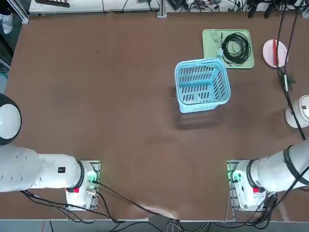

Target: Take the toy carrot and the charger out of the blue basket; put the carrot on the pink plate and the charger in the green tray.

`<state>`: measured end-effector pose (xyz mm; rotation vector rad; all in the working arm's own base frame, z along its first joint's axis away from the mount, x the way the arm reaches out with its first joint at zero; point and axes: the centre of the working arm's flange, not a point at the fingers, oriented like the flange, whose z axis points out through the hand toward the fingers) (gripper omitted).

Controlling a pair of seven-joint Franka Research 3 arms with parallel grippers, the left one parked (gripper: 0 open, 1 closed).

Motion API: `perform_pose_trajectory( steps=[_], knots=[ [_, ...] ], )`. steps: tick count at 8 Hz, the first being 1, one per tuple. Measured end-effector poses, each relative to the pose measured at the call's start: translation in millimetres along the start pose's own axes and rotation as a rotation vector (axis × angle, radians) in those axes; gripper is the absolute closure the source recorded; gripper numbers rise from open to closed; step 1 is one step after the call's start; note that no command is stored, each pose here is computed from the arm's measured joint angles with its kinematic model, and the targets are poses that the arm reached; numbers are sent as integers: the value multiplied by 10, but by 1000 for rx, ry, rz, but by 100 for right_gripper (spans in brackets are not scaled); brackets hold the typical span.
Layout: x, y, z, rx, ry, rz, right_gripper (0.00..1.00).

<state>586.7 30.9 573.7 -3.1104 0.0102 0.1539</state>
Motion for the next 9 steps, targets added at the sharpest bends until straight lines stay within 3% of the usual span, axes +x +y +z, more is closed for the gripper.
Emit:
perform_pose_trajectory(
  steps=[9],
  knots=[
    [85,96,159,-17,-17,42,0]
  ],
)
